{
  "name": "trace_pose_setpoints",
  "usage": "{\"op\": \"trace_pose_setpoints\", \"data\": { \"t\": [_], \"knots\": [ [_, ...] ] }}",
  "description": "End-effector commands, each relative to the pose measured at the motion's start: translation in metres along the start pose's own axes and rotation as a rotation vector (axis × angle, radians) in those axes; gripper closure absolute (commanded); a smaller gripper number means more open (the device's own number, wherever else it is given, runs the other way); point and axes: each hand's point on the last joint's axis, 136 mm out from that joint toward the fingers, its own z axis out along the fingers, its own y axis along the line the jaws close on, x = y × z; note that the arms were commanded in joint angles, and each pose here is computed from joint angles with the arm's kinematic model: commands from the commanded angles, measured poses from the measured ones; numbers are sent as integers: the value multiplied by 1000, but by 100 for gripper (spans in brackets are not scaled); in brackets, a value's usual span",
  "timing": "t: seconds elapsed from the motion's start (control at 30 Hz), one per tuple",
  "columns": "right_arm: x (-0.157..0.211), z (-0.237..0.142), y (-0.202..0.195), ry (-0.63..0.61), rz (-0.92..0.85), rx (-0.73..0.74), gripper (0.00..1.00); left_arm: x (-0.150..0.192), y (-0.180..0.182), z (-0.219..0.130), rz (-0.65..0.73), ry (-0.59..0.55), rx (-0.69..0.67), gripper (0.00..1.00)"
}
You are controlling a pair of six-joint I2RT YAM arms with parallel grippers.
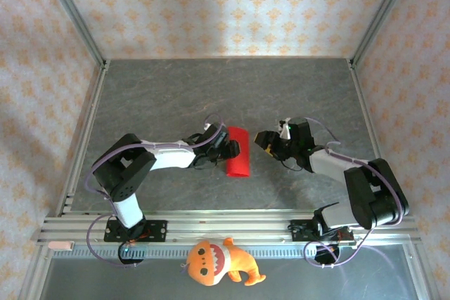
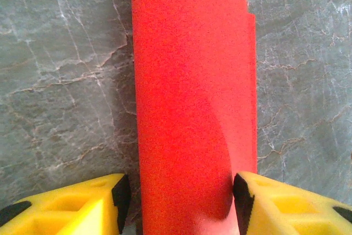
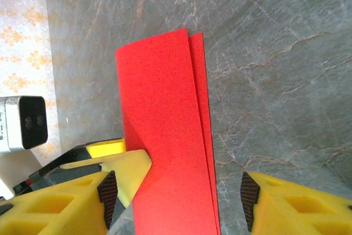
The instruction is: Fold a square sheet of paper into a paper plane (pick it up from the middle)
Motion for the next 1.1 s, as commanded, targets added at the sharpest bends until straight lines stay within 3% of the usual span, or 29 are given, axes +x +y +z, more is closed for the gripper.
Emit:
{"op": "trace_pose_setpoints", "data": {
  "t": [0.0, 0.4, 1.07],
  "knots": [
    [-3, 4, 15, 0, -22, -44, 37, 0, 27, -2, 28, -8, -122, 43],
    [0, 8, 11, 4, -13, -37, 38, 3, 32, 9, 212, 61, -183, 43],
    [1, 7, 7, 6, -17, -21, 38, 4, 53, 21, 305, 128, -289, 43]
  ]
}}
